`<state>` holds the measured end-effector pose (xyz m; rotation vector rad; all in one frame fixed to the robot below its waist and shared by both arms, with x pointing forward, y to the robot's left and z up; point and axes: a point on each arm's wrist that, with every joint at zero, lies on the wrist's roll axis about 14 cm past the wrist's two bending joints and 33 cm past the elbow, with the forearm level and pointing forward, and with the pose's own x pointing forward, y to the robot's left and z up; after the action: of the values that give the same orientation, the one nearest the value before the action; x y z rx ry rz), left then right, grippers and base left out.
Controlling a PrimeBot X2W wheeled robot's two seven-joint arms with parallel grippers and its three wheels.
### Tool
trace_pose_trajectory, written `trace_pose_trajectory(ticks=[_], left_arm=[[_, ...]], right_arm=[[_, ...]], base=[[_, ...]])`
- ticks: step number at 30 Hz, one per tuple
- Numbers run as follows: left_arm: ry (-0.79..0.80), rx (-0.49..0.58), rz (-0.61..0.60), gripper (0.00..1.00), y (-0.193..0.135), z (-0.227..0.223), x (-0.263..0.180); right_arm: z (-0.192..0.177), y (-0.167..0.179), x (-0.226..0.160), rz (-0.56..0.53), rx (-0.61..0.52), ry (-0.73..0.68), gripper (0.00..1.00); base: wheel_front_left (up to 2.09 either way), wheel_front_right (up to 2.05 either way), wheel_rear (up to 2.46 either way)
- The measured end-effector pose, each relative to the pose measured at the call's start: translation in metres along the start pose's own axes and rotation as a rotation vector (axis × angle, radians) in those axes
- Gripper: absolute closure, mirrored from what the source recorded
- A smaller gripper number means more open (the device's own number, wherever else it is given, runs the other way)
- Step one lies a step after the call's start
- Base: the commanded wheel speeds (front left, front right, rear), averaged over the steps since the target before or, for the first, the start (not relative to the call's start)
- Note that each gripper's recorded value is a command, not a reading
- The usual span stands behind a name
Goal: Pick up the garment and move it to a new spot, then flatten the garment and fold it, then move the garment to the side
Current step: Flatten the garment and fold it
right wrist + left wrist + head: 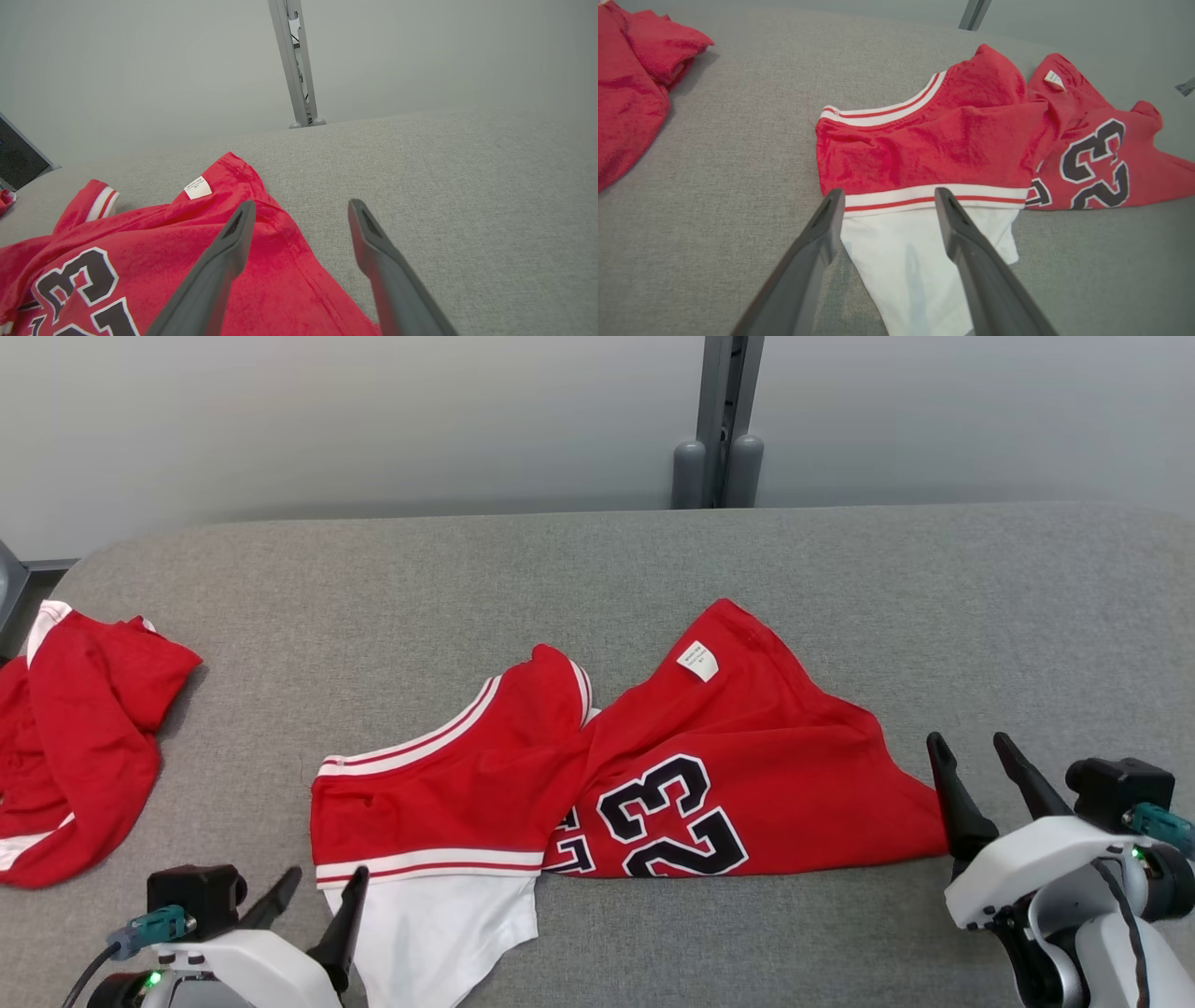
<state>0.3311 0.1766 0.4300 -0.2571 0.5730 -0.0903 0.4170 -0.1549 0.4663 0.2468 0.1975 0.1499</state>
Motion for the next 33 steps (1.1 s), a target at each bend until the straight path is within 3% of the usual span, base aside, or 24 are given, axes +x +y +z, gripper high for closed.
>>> trace_pose_trajectory(ticks=[4,11,23,33], left_arm=[[-0.139,0.049,-0.004,0.00,-0.003,0.021,0.004],[-0.285,0.032,0.005,0.00,-0.008,0.034,0.010],[-0.239,-0.027,0.019,0.00,-0.002,0.011,0.030],[-0.202,-0.049,0.064,0.00,0.017,-0.002,0.039]], right_arm=[[0.007,0.007,0.013,0.033,-0.034,0.004,0.00],[0.019,0.031,0.053,0.123,-0.062,0.037,0.00],[-0.010,0.059,0.126,0.232,-0.119,0.301,0.00],[-0.048,0.064,0.157,0.257,-0.161,0.502,0.00]], base=[[0.00,0.00,0.00],[0.00,0.00,0.00],[0.00,0.00,0.00],[0.00,0.00,0.00]])
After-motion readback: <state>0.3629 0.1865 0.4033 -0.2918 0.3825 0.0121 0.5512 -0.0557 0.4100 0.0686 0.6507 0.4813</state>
